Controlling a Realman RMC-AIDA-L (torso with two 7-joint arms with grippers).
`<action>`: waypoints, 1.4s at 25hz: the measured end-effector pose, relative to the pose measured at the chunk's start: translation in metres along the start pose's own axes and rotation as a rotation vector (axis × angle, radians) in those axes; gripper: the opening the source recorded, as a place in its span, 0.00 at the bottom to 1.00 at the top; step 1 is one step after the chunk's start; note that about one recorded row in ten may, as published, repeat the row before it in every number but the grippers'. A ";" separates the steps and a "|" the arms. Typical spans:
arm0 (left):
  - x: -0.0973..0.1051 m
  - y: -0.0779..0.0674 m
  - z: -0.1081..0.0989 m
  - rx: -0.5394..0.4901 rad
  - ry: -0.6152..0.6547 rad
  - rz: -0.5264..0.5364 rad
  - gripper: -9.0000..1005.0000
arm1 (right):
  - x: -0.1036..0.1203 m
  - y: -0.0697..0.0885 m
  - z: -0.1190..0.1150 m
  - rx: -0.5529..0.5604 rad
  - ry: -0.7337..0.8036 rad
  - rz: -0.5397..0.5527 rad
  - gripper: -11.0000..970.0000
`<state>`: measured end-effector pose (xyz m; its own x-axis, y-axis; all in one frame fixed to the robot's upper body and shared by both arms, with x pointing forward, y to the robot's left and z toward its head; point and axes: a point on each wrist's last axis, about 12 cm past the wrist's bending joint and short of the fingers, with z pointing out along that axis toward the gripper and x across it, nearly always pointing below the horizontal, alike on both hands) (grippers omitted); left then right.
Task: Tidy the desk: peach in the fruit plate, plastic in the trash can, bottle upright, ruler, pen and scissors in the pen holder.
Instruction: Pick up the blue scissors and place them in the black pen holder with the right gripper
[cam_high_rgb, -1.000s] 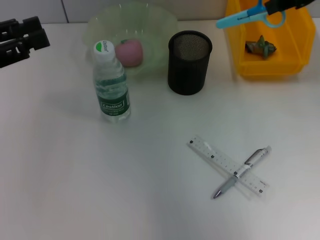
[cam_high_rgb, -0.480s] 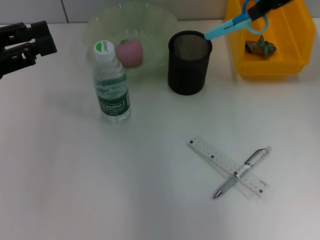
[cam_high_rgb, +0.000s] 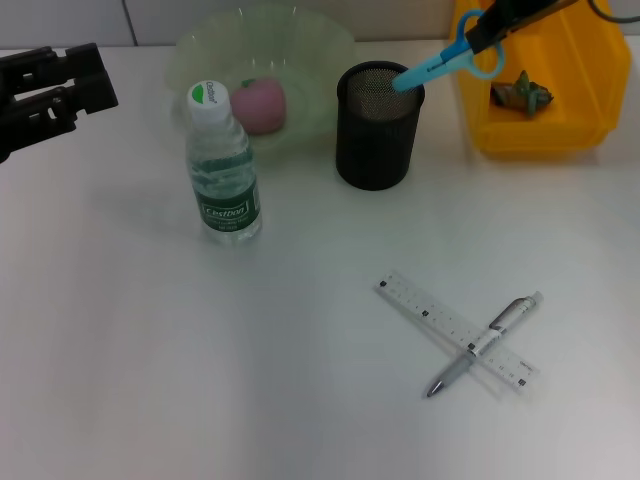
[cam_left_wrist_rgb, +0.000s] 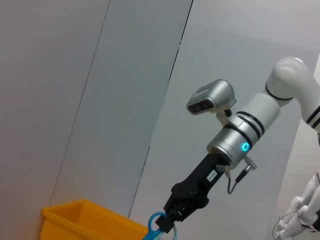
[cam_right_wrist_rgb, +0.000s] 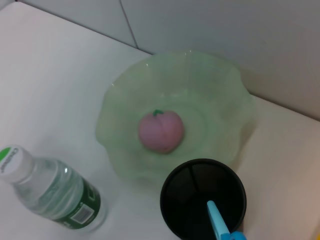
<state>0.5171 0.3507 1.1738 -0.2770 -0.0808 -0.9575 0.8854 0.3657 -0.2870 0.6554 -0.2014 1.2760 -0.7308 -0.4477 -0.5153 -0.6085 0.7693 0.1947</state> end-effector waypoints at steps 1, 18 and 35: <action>0.000 0.000 0.000 0.000 -0.001 0.000 0.50 | 0.000 -0.001 0.003 0.002 0.002 0.003 0.14; 0.000 0.001 0.006 0.003 -0.006 0.003 0.50 | 0.002 -0.001 0.035 -0.005 0.035 -0.006 0.15; 0.004 0.001 0.008 0.003 0.011 -0.006 0.50 | 0.006 -0.002 0.031 0.008 -0.013 -0.013 0.26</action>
<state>0.5198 0.3438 1.1693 -0.2862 -0.0727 -0.9554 0.8847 0.3628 -0.2927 0.6622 -0.1916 1.2462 -0.7187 -0.4518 -0.5286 -0.6156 0.7668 0.1816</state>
